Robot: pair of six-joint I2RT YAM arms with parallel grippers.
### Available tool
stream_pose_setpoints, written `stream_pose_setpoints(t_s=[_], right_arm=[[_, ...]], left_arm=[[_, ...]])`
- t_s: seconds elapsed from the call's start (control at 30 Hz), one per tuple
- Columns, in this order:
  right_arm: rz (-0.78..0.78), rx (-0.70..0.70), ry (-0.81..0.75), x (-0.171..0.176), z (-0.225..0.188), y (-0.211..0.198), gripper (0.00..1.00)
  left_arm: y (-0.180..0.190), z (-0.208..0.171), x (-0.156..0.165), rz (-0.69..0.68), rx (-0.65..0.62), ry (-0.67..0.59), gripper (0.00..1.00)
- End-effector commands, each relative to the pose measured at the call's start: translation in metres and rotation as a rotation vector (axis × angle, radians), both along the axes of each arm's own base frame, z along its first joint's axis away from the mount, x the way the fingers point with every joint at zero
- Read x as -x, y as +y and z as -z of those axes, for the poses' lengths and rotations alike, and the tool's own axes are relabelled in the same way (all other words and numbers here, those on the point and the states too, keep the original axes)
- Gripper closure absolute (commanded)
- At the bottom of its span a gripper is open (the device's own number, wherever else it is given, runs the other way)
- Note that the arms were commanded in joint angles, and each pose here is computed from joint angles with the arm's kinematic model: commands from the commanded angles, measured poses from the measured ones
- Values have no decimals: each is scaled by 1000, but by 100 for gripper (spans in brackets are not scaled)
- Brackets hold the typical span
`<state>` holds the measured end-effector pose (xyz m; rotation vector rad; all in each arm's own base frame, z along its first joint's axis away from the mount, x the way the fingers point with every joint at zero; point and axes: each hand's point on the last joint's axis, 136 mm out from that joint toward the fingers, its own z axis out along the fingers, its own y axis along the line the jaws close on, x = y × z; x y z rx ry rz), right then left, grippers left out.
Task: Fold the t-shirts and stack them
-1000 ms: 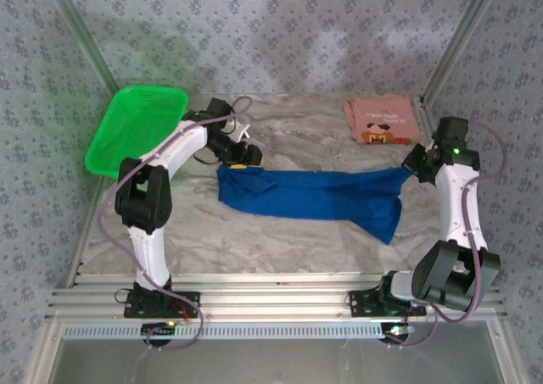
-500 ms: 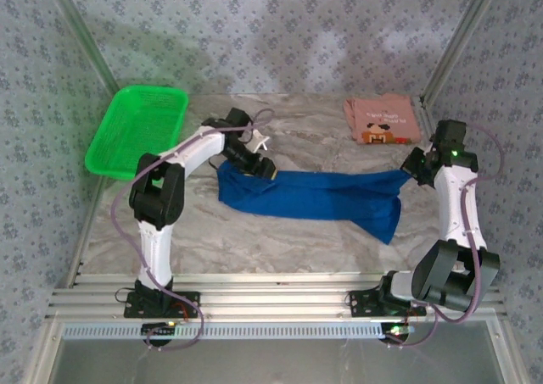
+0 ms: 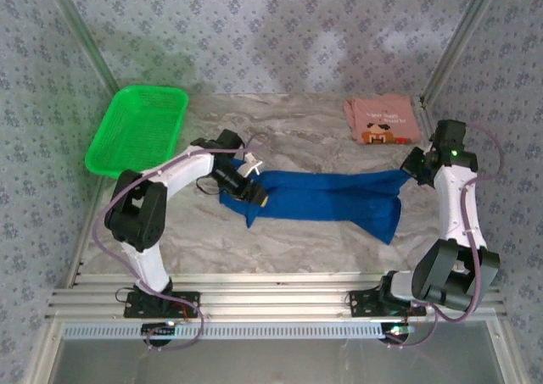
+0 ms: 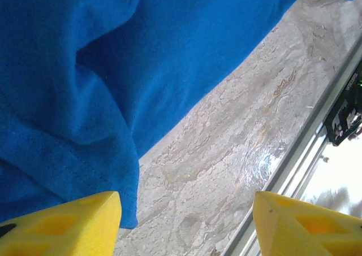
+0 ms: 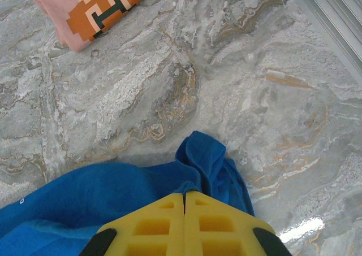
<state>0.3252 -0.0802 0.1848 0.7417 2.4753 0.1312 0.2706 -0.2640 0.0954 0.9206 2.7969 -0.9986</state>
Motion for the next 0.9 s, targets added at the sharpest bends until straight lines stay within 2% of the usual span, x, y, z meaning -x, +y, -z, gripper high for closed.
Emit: stream_pose_setpoints(t_s=[0.0,0.07,0.23,0.37,0.53,0.87], right_arm=[[-16,13,1,-1,-1,1,100],[-16,15,0,0,-1,1,100],[-23,4,5,3,0,4,100],[-26,-8,7,3,3,6,100],[-22,-23,1,1,3,7,100],[-24,-31,-2,1,4,8,100]], left_arm=[[11,7,4,13,-84,-44,37],[18,9,7,8,-140,-95,37],[25,12,29,-40,-165,-136,37],[26,21,35,-135,-134,-136,38],[13,33,41,-142,-138,-190,39],[18,54,36,-169,-249,-235,43]])
